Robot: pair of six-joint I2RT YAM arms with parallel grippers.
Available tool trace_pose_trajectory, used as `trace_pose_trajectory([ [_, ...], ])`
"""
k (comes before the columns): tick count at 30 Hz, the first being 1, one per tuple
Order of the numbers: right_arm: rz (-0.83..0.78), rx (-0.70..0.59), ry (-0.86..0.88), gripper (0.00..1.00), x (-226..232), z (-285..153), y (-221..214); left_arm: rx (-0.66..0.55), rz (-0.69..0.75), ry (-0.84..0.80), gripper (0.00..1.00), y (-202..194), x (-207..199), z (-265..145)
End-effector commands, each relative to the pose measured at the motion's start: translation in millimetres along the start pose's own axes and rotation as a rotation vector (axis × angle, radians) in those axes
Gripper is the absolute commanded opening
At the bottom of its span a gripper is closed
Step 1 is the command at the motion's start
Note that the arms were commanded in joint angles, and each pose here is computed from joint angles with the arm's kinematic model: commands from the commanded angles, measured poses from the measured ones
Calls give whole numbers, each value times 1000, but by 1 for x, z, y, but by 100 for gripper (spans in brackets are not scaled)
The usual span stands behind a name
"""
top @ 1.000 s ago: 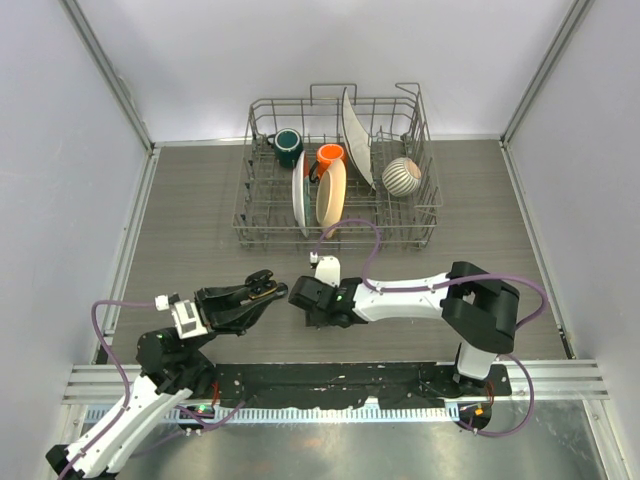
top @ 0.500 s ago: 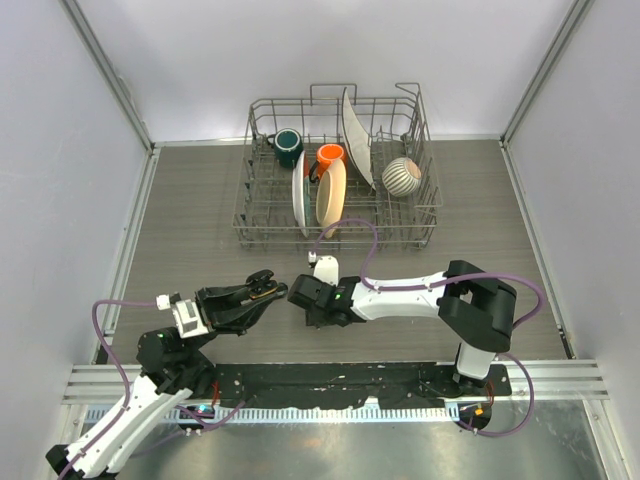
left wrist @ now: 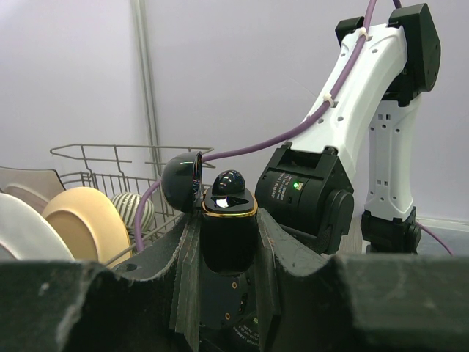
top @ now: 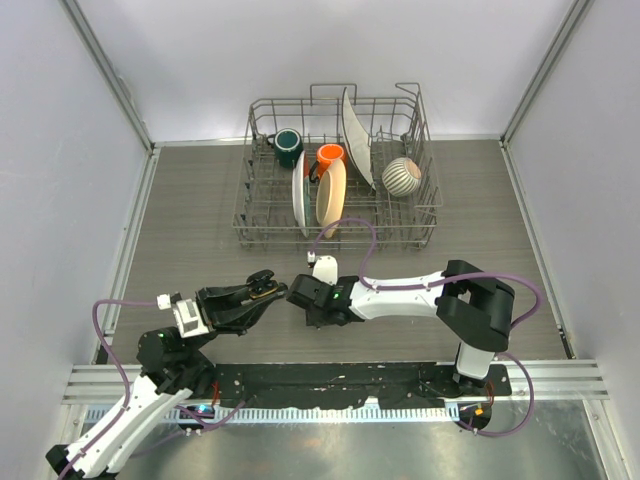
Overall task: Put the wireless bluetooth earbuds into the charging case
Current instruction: Pick up the earbud from the center of the board.
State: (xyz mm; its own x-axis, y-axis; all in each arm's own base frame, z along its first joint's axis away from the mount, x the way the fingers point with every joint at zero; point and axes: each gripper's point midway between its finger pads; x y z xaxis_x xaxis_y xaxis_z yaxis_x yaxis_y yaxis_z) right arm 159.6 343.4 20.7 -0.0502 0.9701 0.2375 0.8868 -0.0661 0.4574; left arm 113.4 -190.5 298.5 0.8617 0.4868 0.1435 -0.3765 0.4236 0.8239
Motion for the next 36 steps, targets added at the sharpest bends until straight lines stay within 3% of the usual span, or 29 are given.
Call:
trace_pose_trajectory([
  [1,-13,-25,3,37,6,-4,9,-93,51,1,0,34,0,1],
  [15,-34,0,12,36,7,-4,4,-89,51,4,0,34,0,1],
  [22,-40,2,12,43,7,-6,4,-87,50,8,0,32,1,1],
  [29,-42,7,5,36,6,-5,3,-88,52,8,0,33,1,1],
  [36,-41,4,5,36,6,-6,4,-87,50,9,0,33,1,1],
])
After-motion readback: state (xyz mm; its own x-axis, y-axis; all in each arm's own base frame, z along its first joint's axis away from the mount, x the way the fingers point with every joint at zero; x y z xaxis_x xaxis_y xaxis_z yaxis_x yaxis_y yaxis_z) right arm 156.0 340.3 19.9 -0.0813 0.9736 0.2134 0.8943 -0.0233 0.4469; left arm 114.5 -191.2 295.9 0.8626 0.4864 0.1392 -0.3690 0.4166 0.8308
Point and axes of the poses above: each gripper's point midway between its finger pads, its own z axis out along the fingers, its own x axis along the line the jaws close on, y = z × x, and after that the axes turned 7 degrees about z, right-handed
